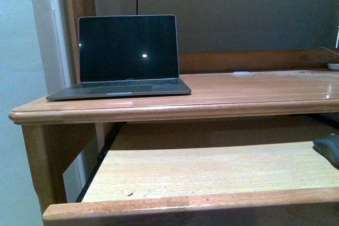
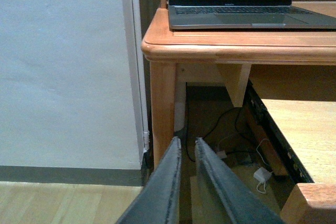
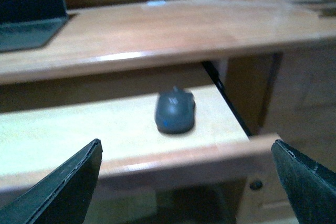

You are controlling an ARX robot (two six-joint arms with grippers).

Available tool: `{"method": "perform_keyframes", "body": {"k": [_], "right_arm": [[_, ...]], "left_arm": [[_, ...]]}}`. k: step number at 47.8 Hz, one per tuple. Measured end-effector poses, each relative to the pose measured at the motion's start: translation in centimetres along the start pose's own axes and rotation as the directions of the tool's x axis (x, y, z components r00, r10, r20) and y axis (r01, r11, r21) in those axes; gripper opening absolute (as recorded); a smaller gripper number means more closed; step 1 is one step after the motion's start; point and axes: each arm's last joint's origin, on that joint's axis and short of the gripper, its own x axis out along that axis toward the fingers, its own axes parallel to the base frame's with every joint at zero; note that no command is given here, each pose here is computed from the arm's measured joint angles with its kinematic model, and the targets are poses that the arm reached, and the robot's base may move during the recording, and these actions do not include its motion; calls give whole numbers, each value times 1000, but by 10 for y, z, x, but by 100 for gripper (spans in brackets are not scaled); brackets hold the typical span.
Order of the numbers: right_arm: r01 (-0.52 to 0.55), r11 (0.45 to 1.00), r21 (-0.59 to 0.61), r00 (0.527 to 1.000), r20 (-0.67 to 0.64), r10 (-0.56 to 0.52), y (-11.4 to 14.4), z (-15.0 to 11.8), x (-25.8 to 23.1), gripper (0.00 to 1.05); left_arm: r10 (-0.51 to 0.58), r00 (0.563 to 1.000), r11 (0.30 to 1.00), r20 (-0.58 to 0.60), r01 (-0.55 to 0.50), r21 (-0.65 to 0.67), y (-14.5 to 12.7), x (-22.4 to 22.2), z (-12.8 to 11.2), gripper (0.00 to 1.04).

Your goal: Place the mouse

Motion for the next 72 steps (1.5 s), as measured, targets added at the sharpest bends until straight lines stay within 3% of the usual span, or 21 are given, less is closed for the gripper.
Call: {"method": "perform_keyframes", "body": {"k": [2, 9, 10, 21, 39, 48, 68, 72], "right_arm": [[-25, 999, -22, 999, 20, 25, 7, 17, 15, 97], [-77, 990, -116, 997, -39, 73, 27, 35, 58, 97], [-53, 934, -353, 971, -236, -33, 57, 22, 135, 97], [-19, 900, -435, 948, -293, -121, 63, 8, 162, 97], [-23, 885, -464, 913, -370, -171, 72, -11, 192, 97], [7, 884, -467, 886, -407, -221, 63, -15, 206, 97], [22, 945, -327, 855, -483, -187, 44, -12, 220, 97], [14, 956, -293, 850, -500, -165, 41, -12, 221, 89]], "left_arm": [[2, 1000, 1000, 4, -2, -1, 2, -4, -2, 3], [4, 1000, 1000, -3, -4, -4, 7, -15, -10, 3], [1, 1000, 1000, 6, -1, -5, 18, -23, -13, 3], [2, 1000, 1000, 10, -2, -5, 18, -40, -26, 3], [2, 1000, 1000, 9, -2, -5, 18, -51, -29, 3], [2, 1000, 1000, 12, -2, -5, 18, -57, -29, 3], [2, 1000, 1000, 12, -2, -5, 18, -64, -29, 3], [1, 1000, 1000, -19, -1, -5, 18, -69, -33, 3]]}}
